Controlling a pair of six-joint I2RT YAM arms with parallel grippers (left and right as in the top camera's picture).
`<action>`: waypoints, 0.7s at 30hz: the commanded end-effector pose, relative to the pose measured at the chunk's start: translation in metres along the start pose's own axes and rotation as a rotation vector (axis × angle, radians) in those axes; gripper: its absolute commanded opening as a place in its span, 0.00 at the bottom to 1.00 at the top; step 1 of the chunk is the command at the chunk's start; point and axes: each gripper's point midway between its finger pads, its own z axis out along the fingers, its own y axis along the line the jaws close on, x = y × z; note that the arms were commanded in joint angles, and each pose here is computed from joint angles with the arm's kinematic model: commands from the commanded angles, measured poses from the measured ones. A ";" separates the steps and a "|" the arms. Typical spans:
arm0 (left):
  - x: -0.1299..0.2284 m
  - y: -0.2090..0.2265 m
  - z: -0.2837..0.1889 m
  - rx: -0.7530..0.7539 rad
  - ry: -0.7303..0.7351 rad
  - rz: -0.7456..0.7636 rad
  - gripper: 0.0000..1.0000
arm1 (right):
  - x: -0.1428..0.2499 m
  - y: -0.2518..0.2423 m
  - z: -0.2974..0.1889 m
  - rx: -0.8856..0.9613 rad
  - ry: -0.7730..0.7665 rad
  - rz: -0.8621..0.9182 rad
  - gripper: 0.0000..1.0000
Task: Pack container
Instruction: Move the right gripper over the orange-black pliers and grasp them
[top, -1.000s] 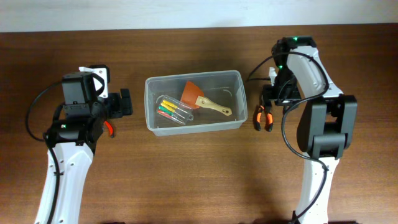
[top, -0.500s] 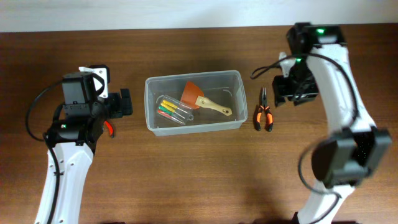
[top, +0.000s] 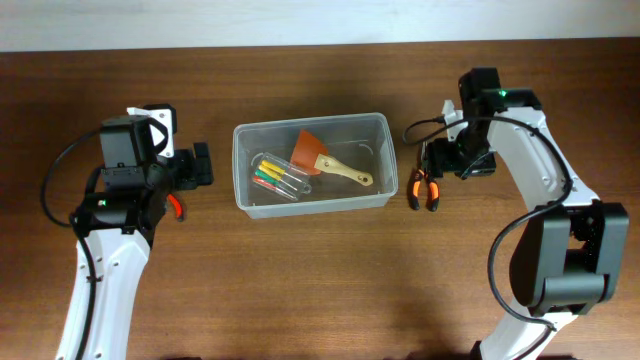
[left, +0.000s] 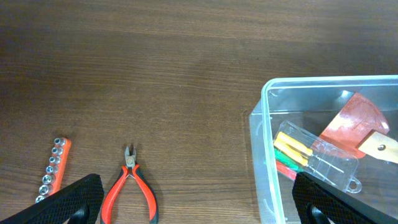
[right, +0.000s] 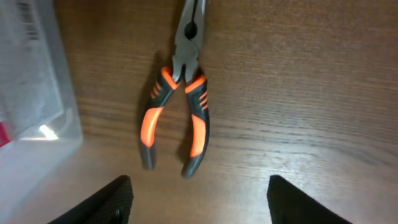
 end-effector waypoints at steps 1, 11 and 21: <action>-0.006 0.003 -0.001 -0.011 -0.012 -0.013 0.99 | -0.001 0.001 0.003 -0.018 -0.018 0.007 0.70; -0.006 0.003 -0.001 -0.011 -0.012 -0.013 0.99 | 0.005 -0.007 0.026 0.021 -0.017 0.046 0.69; -0.006 0.003 -0.001 -0.011 -0.012 -0.013 0.99 | 0.016 -0.009 0.049 0.022 0.024 0.049 0.68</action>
